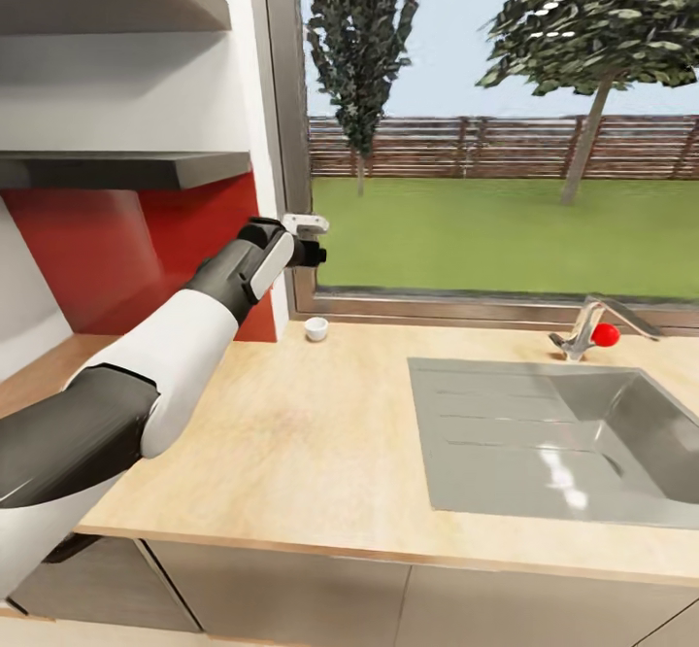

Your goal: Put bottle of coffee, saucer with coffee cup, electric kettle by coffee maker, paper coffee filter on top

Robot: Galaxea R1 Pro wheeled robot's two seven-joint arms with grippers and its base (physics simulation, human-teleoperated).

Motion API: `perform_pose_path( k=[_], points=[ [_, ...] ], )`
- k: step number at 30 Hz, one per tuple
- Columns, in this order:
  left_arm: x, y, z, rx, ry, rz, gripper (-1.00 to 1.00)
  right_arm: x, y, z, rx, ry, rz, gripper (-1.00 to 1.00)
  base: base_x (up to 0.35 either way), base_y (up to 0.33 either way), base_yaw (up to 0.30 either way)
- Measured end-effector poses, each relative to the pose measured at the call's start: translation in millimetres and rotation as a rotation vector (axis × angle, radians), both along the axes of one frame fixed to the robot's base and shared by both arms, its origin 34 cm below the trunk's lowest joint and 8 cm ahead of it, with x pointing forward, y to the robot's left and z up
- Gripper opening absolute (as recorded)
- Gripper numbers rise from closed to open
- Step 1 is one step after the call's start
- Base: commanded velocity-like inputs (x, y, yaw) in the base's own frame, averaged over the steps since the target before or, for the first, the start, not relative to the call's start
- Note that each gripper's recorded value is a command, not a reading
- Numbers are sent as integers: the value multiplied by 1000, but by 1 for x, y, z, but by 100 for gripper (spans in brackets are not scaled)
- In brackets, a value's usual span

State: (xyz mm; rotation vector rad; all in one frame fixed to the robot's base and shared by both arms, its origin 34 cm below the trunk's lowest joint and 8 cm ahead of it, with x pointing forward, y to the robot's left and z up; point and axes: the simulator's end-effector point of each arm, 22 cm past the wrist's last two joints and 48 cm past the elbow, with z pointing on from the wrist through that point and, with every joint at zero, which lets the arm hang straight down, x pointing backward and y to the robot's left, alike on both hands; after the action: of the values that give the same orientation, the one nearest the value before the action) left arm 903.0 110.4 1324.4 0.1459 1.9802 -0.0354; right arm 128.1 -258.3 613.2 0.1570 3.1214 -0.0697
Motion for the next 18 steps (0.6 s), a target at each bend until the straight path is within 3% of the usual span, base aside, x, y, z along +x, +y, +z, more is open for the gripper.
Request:
perform_pose_path(
  k=[12,18],
  points=[
    [-2,-2,-10,0,12,-1,100,0,0,0,0,-2,-1,100,259,-170,0],
    [-1,-2,-10,-1,12,0,100,0,0,0,0,0,0,100,308,-61,0]
  ],
)
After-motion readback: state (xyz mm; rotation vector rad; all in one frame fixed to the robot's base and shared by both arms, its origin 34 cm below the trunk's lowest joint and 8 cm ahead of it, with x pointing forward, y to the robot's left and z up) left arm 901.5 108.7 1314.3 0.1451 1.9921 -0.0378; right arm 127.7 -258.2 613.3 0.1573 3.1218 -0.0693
